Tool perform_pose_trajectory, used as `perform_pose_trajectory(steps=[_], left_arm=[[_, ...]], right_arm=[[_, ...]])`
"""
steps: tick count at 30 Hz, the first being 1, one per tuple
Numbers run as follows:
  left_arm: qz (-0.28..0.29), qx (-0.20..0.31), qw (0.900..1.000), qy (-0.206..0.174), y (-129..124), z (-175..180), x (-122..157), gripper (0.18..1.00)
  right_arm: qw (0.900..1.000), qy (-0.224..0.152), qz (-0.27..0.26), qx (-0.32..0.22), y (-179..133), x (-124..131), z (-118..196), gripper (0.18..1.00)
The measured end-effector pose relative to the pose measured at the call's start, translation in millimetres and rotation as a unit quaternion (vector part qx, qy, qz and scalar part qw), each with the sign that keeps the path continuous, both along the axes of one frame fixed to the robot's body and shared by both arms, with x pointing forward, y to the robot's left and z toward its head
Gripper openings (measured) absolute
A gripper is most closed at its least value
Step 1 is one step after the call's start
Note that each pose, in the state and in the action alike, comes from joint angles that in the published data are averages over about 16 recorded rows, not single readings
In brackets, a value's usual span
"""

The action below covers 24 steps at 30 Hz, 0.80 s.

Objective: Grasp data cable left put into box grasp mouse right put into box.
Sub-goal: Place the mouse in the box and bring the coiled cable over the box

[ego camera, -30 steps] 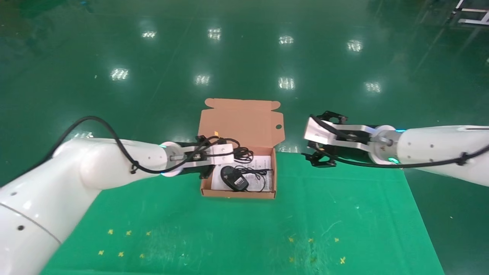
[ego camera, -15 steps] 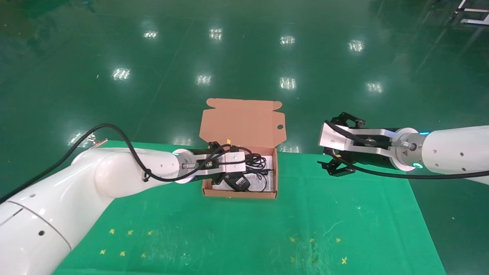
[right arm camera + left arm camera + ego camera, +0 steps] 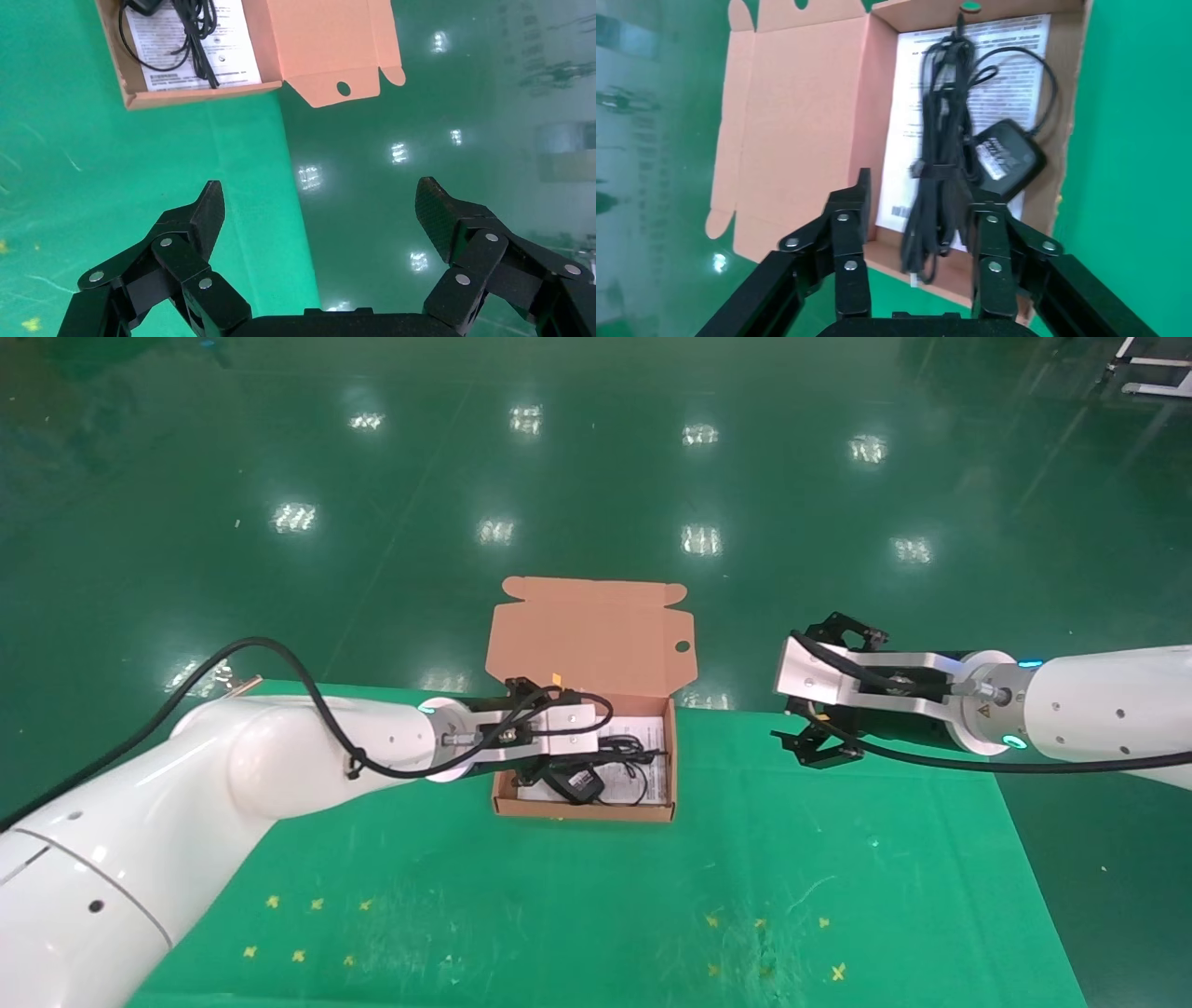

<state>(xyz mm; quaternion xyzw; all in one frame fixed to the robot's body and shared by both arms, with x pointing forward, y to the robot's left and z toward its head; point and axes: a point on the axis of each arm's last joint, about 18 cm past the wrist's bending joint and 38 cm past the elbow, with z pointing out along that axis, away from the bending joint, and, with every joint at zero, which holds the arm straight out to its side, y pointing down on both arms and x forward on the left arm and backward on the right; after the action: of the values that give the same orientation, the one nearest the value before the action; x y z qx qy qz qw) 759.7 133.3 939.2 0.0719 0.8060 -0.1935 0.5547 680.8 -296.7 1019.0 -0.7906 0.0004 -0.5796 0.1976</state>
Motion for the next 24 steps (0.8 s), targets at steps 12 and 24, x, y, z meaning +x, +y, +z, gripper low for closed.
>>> perform_pose_trajectory(steps=[12,24], left_arm=[[-0.015,-0.040,0.9970,-0.064,-13.1,46.6,-3.3,0.591],[-0.022,-0.111,0.9933,-0.020,7.9,42.8,-13.0,0.854]], right_arm=[[0.998,-0.069,0.008,-0.010,12.0,0.8,59.3,1.000],[0.998,-0.028,0.034,0.041,18.7,-7.3,50.6,1.000]])
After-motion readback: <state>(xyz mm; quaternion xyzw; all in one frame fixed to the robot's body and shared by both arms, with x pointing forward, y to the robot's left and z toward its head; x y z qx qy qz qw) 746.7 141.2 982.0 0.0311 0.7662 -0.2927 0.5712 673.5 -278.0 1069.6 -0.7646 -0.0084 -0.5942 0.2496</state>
